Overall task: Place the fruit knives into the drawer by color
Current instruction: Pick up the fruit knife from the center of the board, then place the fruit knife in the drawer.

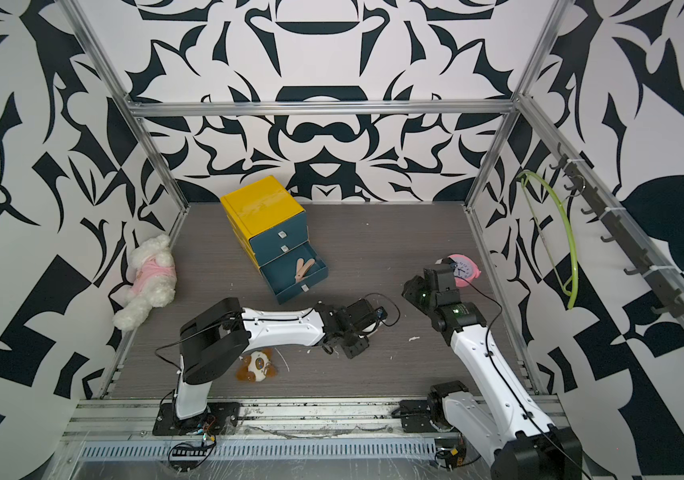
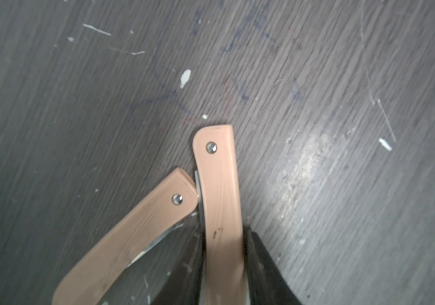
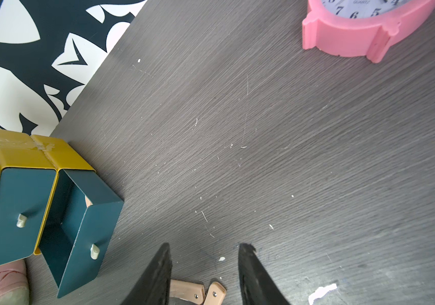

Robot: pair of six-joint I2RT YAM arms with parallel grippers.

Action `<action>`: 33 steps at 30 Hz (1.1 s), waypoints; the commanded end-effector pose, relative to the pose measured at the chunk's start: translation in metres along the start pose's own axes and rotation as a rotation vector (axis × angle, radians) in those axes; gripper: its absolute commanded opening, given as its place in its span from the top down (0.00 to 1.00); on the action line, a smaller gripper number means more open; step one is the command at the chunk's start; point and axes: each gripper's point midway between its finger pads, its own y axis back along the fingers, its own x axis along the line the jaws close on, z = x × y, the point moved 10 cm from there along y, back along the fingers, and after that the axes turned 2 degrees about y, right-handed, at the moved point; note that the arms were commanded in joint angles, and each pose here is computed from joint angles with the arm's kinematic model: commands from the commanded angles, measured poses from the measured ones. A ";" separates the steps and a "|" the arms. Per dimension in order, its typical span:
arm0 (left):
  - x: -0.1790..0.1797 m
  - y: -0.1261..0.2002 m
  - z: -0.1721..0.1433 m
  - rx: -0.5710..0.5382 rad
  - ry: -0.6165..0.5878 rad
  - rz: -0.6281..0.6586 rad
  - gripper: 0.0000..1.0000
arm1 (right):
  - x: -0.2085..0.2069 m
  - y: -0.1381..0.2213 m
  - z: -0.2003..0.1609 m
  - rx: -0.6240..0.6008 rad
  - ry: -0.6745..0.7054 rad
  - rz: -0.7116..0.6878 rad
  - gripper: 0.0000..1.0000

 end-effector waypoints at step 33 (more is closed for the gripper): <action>0.166 0.111 -0.019 -0.060 0.401 0.715 0.82 | 0.004 0.001 0.003 -0.015 -0.023 0.056 0.56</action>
